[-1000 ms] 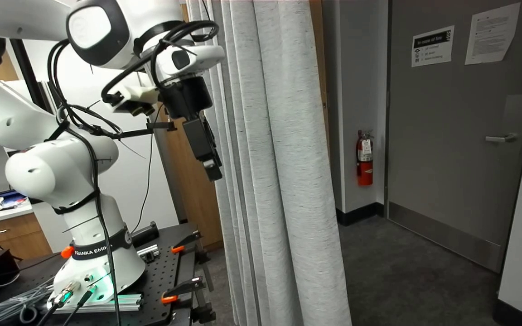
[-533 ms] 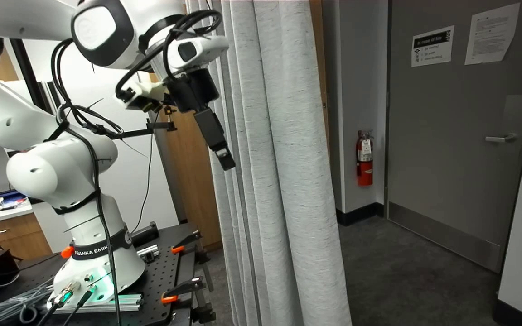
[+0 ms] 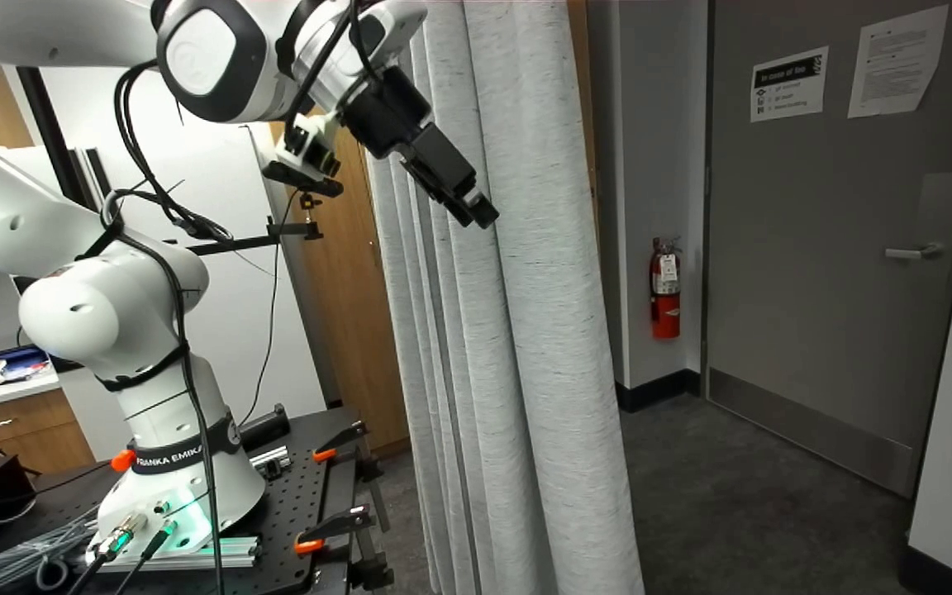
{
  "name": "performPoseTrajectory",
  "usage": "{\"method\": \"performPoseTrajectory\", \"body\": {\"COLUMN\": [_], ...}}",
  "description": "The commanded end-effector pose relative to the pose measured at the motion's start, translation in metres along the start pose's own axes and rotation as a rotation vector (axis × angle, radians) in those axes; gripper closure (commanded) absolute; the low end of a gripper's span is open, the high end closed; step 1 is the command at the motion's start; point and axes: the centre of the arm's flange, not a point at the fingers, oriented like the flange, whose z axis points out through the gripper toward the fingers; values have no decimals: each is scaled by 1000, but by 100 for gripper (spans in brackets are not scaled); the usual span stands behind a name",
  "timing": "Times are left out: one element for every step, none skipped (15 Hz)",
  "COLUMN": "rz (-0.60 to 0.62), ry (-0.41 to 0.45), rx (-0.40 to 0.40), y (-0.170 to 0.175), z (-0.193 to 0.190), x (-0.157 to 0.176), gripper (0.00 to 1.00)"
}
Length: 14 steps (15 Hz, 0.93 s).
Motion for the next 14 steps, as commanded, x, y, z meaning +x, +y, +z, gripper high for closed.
{"method": "performPoseTrajectory", "body": {"rz": [-72, -87, -107, -126, -140, -146, -137, -129, -136, -139, -139, -139, -139, -139], "ry": [146, 180, 212, 245, 273, 293, 296, 263, 270, 270, 270, 270, 270, 270], "rx": [11, 11, 11, 8, 2, 1, 5, 0, 1, 1, 1, 0, 0, 0], "y": [-14, -20, -27, -34, -41, -46, -50, -48, -51, -52, -52, -52, -52, -52], "z": [-4, -6, -8, -10, -11, -11, -13, -15, -15, -14, -14, -14, -14, -14], "x": [32, 40, 47, 53, 59, 63, 65, 52, 54, 56, 57, 57, 57, 57], "gripper": [0, 0, 0, 0, 0, 0, 0, 0, 0, 0, 0, 0, 0, 0]}}
